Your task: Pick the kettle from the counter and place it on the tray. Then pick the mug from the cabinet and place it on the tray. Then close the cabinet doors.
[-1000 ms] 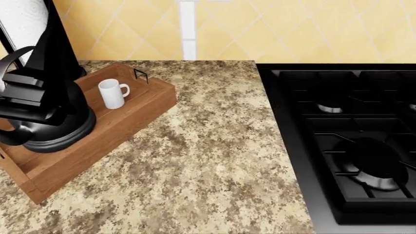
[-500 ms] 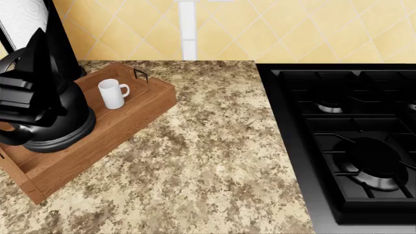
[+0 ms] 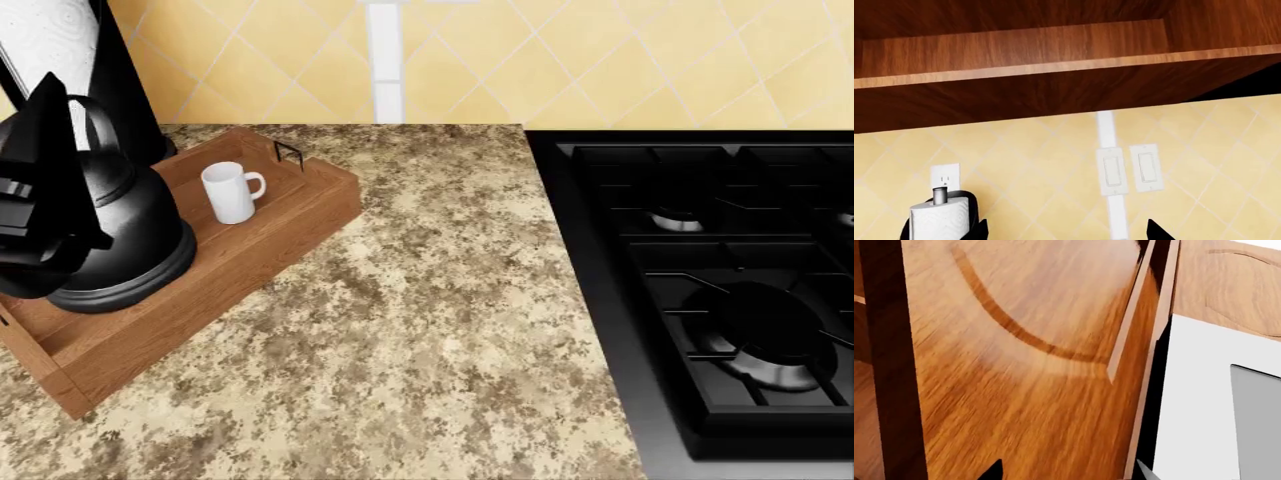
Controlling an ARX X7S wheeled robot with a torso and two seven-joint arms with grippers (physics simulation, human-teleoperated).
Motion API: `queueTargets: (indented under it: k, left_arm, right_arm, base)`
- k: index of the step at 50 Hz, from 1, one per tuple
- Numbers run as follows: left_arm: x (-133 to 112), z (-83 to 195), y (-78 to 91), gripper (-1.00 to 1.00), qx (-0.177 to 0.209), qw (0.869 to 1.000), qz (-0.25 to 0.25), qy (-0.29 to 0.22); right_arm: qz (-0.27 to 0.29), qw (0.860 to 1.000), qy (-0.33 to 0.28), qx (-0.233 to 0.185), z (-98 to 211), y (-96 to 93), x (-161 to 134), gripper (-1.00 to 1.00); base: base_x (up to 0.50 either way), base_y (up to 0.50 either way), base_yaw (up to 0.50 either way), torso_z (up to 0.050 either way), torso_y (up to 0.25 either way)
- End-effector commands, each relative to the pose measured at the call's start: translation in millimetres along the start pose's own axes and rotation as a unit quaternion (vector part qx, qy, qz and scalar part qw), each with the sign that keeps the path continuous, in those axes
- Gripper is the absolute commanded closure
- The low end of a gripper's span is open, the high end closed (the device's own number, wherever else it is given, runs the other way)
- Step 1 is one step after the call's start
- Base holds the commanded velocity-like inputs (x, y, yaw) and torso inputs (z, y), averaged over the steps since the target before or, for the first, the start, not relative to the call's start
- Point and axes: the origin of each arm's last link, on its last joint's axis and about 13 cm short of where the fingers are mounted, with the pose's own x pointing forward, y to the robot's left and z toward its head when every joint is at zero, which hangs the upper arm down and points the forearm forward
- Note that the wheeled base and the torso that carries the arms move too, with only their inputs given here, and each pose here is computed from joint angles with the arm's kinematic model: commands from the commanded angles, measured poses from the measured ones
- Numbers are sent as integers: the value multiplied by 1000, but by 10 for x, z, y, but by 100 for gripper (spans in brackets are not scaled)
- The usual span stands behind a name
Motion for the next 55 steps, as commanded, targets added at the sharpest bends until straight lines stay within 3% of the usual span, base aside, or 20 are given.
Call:
queueTargets:
  k: [1, 21, 55]
  left_arm:
    - [-33, -25, 38, -100, -4, 1000, 5, 1]
    - [-57, -31, 82, -100, -11, 1000, 7, -1]
    - [-191, -132, 178, -100, -18, 1000, 9, 6]
  right_arm:
    - [62, 994, 80, 39, -438, 346, 71, -100]
    - [100, 990, 95, 43, -558, 600, 232, -100]
    - [184, 974, 107, 82, -791, 1248, 584, -100]
  base:
    - [0, 3, 5, 0, 0]
    - [4, 3, 4, 0, 0]
    - [2, 3, 5, 0, 0]
